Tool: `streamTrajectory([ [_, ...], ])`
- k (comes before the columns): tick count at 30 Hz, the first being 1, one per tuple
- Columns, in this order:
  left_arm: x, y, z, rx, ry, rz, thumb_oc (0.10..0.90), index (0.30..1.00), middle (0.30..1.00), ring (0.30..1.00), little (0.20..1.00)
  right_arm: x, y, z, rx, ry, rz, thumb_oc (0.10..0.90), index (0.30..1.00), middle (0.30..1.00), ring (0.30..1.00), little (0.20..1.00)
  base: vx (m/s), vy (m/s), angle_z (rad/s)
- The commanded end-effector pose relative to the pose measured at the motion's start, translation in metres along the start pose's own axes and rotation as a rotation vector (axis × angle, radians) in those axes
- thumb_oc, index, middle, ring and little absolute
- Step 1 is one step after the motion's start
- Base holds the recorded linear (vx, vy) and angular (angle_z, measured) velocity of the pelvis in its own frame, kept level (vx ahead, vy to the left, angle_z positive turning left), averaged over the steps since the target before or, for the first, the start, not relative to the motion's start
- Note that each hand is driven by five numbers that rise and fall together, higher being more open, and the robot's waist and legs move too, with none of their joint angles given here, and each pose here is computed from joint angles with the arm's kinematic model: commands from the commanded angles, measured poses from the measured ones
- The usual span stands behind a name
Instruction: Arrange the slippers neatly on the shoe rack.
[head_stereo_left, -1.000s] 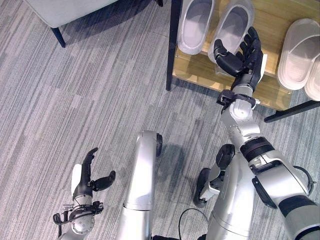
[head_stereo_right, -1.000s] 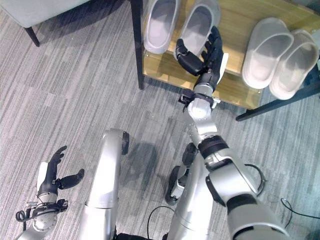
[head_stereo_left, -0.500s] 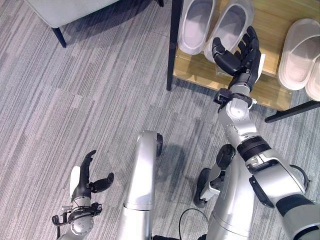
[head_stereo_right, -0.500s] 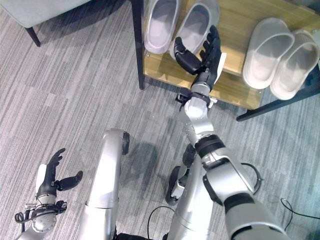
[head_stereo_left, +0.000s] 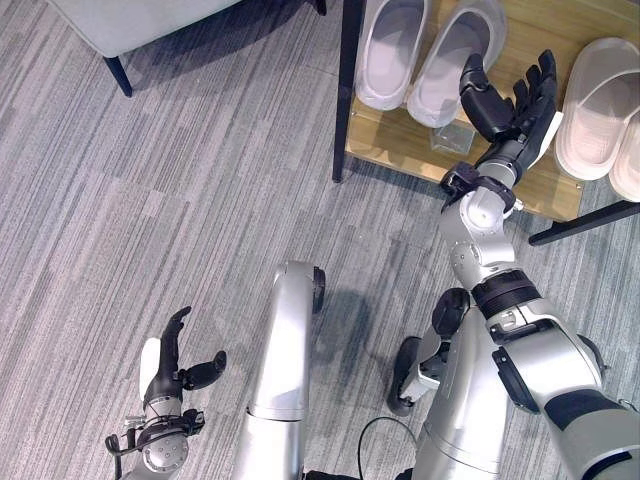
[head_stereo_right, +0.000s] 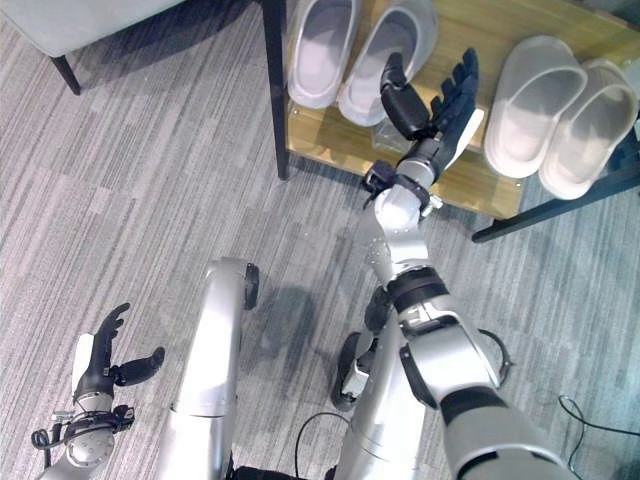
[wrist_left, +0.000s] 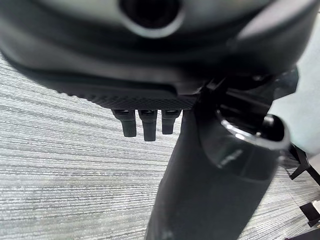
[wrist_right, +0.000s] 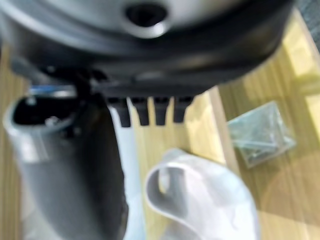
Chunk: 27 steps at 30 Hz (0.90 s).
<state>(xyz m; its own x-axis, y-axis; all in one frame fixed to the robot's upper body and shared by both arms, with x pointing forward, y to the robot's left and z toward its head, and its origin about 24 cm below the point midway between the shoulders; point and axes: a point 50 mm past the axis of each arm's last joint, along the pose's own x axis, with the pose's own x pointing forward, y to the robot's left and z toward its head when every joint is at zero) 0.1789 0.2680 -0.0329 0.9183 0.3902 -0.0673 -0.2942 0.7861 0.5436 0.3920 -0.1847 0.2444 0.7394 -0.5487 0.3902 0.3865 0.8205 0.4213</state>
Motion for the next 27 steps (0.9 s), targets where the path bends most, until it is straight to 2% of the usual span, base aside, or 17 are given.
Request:
streamTrajectory([
  [1, -0.011, -0.002, 0.005, -0.007, -0.055, -0.065, 0.8, 0.9, 0.9, 0.9, 0.9, 0.019, 0.042, 0.083, 0.143, -0.272, 0.141, 0.8, 0.9, 0.9, 0.9, 0.9, 0.0, 0.0, 0.0],
  [8, -0.016, -0.002, 0.001, 0.0, -0.04, -0.121, 0.8, 0.9, 0.9, 0.9, 0.9, 0.03, 0.04, 0.077, 0.051, -0.212, 0.21, 0.8, 0.9, 0.9, 0.9, 0.9, 0.0, 0.0, 0.0],
  [27, -0.029, -0.013, -0.018, 0.016, 0.065, -0.239, 0.8, 0.9, 0.9, 0.9, 0.9, 0.039, 0.036, 0.05, 0.085, -0.011, 0.234, 0.8, 0.9, 0.9, 0.9, 0.9, 0.0, 0.003, 0.0],
])
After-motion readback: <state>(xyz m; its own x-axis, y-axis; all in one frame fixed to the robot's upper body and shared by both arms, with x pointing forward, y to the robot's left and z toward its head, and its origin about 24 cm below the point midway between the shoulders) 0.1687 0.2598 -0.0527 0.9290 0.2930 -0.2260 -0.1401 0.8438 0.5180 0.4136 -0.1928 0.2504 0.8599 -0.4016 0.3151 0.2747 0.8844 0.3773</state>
